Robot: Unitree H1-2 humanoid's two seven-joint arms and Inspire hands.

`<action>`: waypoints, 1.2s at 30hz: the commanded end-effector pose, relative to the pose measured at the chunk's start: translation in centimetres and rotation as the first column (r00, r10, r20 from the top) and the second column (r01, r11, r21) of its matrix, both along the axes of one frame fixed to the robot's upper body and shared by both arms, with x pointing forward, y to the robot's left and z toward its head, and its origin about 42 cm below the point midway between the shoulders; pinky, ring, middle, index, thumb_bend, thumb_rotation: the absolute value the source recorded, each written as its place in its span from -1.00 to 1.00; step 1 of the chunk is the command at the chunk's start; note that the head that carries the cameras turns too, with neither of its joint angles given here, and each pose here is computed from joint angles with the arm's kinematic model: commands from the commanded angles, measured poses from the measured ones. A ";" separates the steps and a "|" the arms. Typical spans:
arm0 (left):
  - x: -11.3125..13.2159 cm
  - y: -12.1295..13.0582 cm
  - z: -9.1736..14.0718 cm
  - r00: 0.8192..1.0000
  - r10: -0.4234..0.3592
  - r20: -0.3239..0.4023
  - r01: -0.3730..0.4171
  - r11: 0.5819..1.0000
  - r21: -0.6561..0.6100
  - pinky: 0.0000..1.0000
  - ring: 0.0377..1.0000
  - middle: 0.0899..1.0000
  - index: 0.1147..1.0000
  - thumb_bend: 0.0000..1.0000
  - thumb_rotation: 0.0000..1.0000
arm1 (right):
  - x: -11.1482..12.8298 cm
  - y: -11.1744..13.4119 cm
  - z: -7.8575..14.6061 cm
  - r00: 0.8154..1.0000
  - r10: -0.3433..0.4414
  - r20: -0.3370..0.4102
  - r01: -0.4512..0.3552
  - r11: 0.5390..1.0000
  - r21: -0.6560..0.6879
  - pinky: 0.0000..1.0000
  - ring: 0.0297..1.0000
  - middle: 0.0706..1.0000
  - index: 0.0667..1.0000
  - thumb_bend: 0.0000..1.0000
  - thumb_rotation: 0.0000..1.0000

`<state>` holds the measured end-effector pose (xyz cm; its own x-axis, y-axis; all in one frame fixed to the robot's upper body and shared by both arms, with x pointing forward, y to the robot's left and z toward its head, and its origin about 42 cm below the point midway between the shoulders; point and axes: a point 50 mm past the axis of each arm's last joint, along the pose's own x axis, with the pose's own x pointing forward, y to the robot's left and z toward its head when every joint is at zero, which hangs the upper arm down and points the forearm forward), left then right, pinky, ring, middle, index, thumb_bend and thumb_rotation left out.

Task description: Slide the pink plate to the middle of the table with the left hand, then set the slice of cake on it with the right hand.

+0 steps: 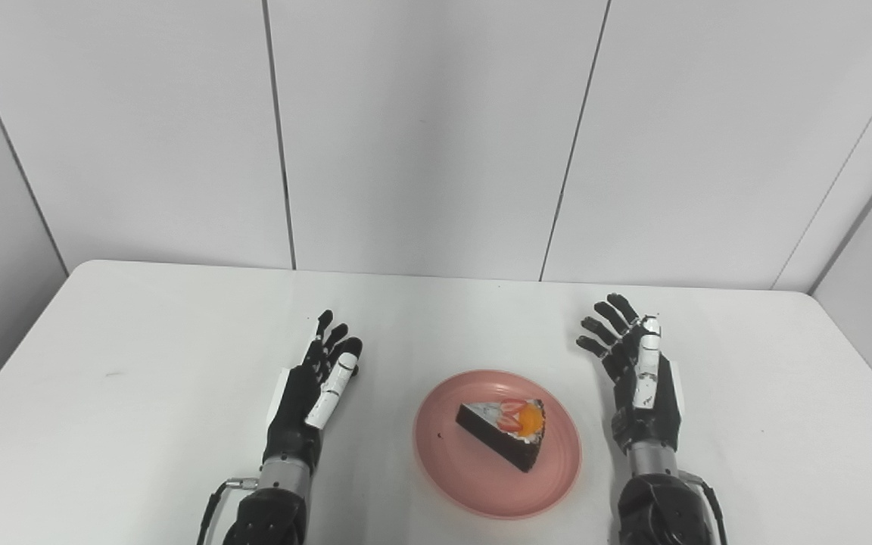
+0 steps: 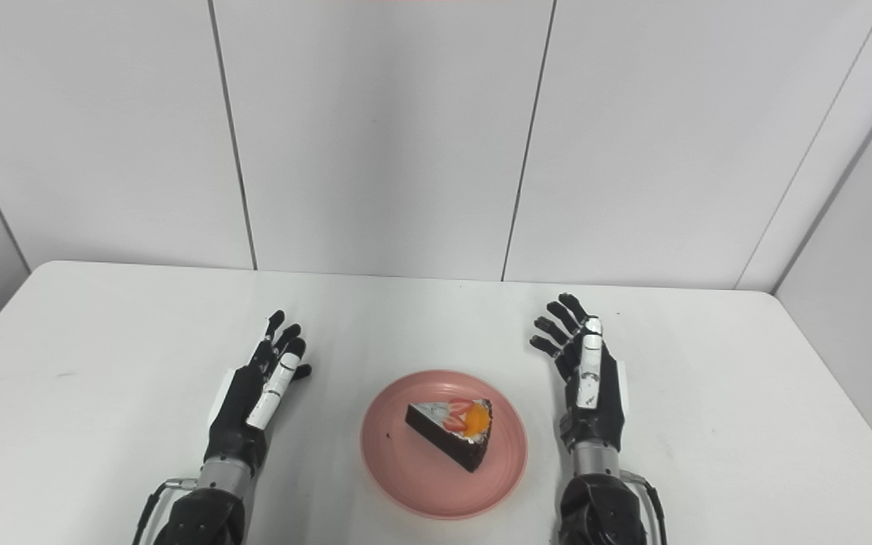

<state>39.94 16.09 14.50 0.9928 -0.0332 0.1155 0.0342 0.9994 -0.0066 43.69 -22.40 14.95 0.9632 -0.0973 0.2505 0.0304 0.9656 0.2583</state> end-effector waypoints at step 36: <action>-0.1 -0.3 0.1 0.999 0.021 0.048 -0.023 0.999 0.034 0.88 0.97 1.00 0.93 0.14 0.76 | -1.2 0.6 -1.2 0.989 0.102 -0.107 -0.109 0.992 -0.057 0.92 0.89 0.89 0.82 0.74 0.94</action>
<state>39.85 15.60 14.31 0.9872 -0.0233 0.1581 0.0202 0.9996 0.0214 42.91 -21.68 14.58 0.9844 0.0142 0.1752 -0.0487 0.9797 0.1946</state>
